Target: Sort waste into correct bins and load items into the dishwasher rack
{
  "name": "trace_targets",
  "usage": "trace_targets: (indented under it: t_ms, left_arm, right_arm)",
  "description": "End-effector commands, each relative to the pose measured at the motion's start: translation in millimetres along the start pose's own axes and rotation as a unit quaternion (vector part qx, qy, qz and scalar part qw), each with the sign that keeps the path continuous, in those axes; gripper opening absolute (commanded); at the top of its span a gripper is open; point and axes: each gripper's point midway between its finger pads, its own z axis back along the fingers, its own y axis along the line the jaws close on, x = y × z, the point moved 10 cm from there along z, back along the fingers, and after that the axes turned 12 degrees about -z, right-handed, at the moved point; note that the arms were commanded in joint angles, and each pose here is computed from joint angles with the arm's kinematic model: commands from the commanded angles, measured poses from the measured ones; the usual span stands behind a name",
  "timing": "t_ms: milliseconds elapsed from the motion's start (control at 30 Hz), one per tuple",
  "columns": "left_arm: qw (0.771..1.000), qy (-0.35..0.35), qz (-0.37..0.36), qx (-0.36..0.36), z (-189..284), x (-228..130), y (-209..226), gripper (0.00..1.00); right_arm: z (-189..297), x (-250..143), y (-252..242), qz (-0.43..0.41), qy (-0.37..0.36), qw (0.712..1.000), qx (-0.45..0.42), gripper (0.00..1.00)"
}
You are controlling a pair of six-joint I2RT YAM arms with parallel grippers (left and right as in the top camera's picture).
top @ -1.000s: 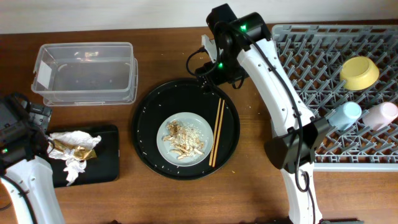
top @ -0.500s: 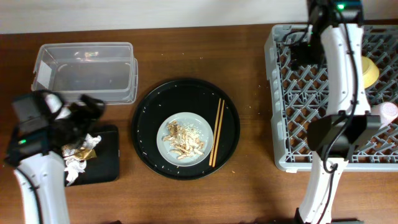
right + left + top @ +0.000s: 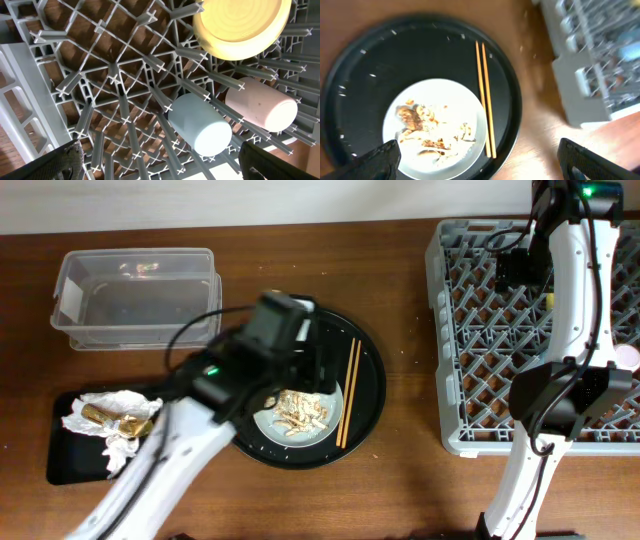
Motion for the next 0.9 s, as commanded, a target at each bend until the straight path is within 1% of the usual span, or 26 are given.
trace_targets:
  t_ms: [0, 33, 133, 233, 300, 400, 433, 467, 500, 533, 633, 667, 700, 767, 800, 867]
  left_arm:
    - [0.998, 0.055, -0.03, 0.023, -38, -4, -9, 1.0]
    - [0.996, 0.075, -0.032, 0.043, -47, -7, -6, 0.99]
    - [0.988, 0.136, -0.042, 0.052, -57, -21, -3, 1.0]
    - [0.976, 0.204, -0.068, 0.037, -65, -39, -3, 0.99]
    - [0.968, 0.235, -0.084, 0.036, -77, -51, -1, 1.0]
    - [0.957, 0.276, -0.085, 0.028, -93, -72, -2, 0.99]
    - [0.954, 0.283, -0.101, 0.023, -98, -79, -4, 0.93]
    - [0.953, 0.278, -0.123, 0.016, -106, -86, -10, 0.9]
    - [0.954, 0.267, -0.134, 0.011, -113, -91, -17, 0.74]
    - [0.955, 0.261, -0.143, 0.007, -117, -95, -21, 0.71]
    - [0.951, 0.235, -0.199, -0.007, -132, -108, -38, 0.71]
    - [0.95, 0.233, -0.209, 0.002, -134, -112, -40, 0.71]
    - [0.946, 0.23, -0.227, 0.026, -137, -118, -42, 0.71]
    - [0.946, 0.223, -0.233, 0.041, -140, -121, -41, 0.7]
    - [0.947, 0.216, -0.233, 0.044, -144, -121, -41, 0.67]
    - [0.946, 0.217, -0.235, 0.044, -156, -123, -42, 0.66]
  right_arm:
    - [14, -3, -7, -0.011, -0.017, 1.0, -0.004, 0.98]
    - [14, -3, -7, -0.011, -0.017, 1.0, -0.004, 0.98]
    - [14, -3, -7, -0.011, -0.017, 1.0, -0.004, 0.98]
    - [14, -3, -7, -0.011, -0.017, 1.0, -0.004, 0.98]
    - [14, -3, -7, -0.011, -0.017, 1.0, -0.004, 0.98]
    - [14, -3, -7, -0.011, -0.017, 1.0, -0.004, 0.98]
    - [14, -3, -7, -0.011, -0.017, 1.0, -0.004, 0.98]
    - [14, -3, -7, -0.011, -0.017, 1.0, -0.004, 0.98]
    - [14, -3, -7, -0.011, -0.017, 1.0, -0.004, 0.98]
    - [14, -3, -7, -0.011, -0.017, 1.0, -0.004, 0.98]
    - [14, -3, -7, -0.011, -0.017, 1.0, -0.004, 0.98]
    - [14, -3, -7, -0.011, -0.017, 1.0, -0.004, 0.98]
    - [14, -3, -7, -0.011, -0.017, 1.0, -0.004, 0.98]
    - [14, -3, -7, -0.011, -0.017, 1.0, -0.004, 0.98]
    - [14, -3, -7, -0.011, -0.017, 1.0, -0.004, 0.98]
    - [14, -3, -7, -0.011, -0.017, 1.0, -0.004, 0.98]
